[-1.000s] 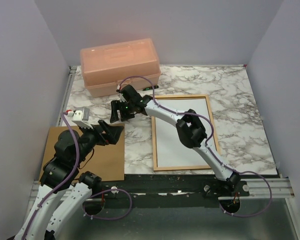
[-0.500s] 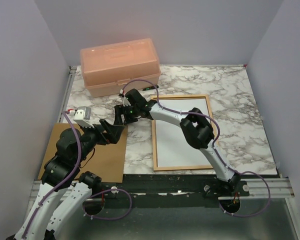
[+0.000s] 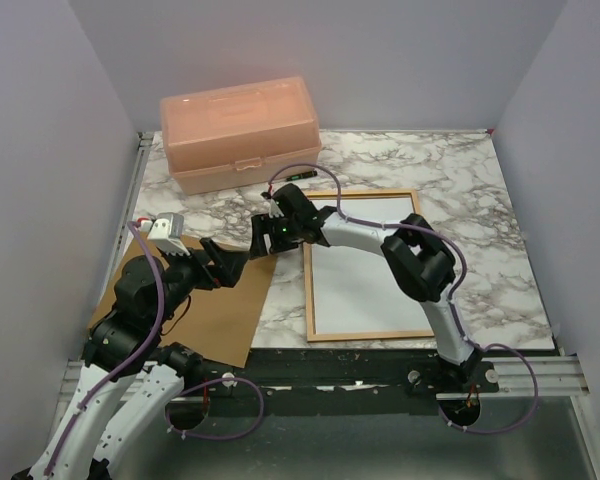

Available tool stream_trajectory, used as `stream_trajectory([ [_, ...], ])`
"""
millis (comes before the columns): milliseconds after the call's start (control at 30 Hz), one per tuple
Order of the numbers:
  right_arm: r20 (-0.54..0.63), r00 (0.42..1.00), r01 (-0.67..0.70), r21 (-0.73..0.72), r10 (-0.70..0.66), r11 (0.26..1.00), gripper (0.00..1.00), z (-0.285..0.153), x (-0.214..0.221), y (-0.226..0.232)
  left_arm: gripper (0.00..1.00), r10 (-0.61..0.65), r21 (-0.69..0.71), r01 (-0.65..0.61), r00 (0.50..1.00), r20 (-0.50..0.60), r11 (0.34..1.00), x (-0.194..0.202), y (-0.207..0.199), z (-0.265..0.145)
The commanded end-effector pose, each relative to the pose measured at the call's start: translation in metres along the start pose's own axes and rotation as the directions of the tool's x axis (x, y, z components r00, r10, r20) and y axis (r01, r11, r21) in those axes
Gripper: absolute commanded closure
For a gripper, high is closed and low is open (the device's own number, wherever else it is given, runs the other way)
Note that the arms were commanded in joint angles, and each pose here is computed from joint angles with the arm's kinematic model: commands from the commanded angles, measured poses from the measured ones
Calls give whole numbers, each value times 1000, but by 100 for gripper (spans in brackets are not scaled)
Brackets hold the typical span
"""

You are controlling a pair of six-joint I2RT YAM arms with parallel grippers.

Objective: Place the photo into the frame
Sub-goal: Adjust the photo frame item at the center of the board.

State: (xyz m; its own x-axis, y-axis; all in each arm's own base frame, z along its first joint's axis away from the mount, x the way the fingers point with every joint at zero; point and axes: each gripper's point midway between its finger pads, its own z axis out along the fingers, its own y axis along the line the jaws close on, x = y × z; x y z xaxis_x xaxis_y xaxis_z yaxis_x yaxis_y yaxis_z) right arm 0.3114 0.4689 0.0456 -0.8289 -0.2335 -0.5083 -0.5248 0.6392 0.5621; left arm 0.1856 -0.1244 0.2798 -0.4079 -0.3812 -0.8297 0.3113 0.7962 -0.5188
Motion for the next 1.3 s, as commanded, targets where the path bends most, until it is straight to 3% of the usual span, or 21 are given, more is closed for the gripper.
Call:
stream_trajectory([
  [0, -228, 971, -94, -55, 79, 994, 24, -28, 73, 33, 1, -14, -10, 13, 1000, -19, 1000, 7, 4, 2],
  [200, -238, 966, -102, 4, 100, 995, 24, -49, 92, 22, 2, -24, -33, 23, 999, -34, 999, 12, 9, 5],
  [333, -222, 971, -81, 55, 91, 995, 24, -58, 90, 15, 2, -63, -128, 54, 996, -62, 990, 23, 27, 12],
  [567, -144, 988, -38, 164, 62, 986, 19, -58, 60, 4, 2, -110, -248, 52, 968, -227, 967, 59, 49, 33],
  [800, -134, 989, -40, 158, 62, 987, 17, -35, 42, 5, 1, -194, -387, 55, 924, -330, 920, 99, 83, 45],
  [1133, -201, 974, -70, 155, 101, 985, 17, -26, 65, -4, 2, -374, -537, 152, 865, -334, 830, 138, 135, 42],
  [1267, -227, 967, -75, 168, 113, 983, 17, -37, 81, -9, 1, -384, -505, 177, 858, -341, 845, 137, 130, 46],
])
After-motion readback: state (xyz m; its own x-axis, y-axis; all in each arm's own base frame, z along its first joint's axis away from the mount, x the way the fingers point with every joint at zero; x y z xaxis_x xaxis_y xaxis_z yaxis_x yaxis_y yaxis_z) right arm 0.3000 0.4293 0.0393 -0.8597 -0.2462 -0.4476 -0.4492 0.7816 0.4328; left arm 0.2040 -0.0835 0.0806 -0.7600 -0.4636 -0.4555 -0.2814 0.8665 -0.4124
